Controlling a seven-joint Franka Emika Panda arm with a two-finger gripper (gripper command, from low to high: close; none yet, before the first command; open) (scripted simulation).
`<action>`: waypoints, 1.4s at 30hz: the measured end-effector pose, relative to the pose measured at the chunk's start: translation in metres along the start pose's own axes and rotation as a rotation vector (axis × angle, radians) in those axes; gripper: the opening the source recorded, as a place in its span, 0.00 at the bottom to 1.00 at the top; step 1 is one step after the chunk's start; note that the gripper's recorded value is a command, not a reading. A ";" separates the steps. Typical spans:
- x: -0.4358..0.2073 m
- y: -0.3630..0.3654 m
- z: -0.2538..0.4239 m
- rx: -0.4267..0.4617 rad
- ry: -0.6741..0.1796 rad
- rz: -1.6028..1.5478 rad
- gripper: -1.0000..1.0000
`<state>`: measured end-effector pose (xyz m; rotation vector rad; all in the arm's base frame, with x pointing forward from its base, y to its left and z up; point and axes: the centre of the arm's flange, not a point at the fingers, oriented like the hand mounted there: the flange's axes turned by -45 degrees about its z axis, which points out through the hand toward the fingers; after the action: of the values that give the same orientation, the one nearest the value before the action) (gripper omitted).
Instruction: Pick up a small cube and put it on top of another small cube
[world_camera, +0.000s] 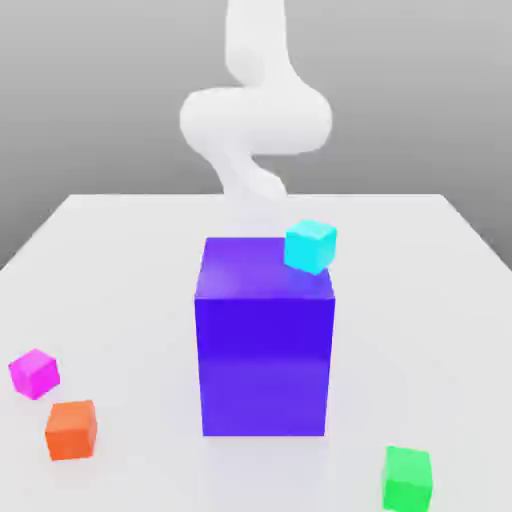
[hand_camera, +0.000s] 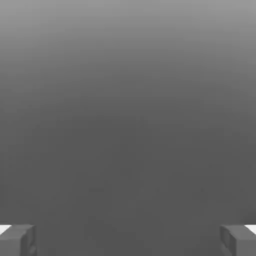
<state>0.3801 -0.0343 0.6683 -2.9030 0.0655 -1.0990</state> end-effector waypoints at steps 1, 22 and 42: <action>-0.003 0.015 0.023 0.005 -0.032 0.018 0.50; -0.298 0.295 0.285 -0.157 -0.587 0.430 0.50; -0.412 0.329 0.328 -0.236 -0.693 0.476 0.00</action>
<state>0.2804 -0.3346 0.1349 -3.0285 0.8459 -0.0014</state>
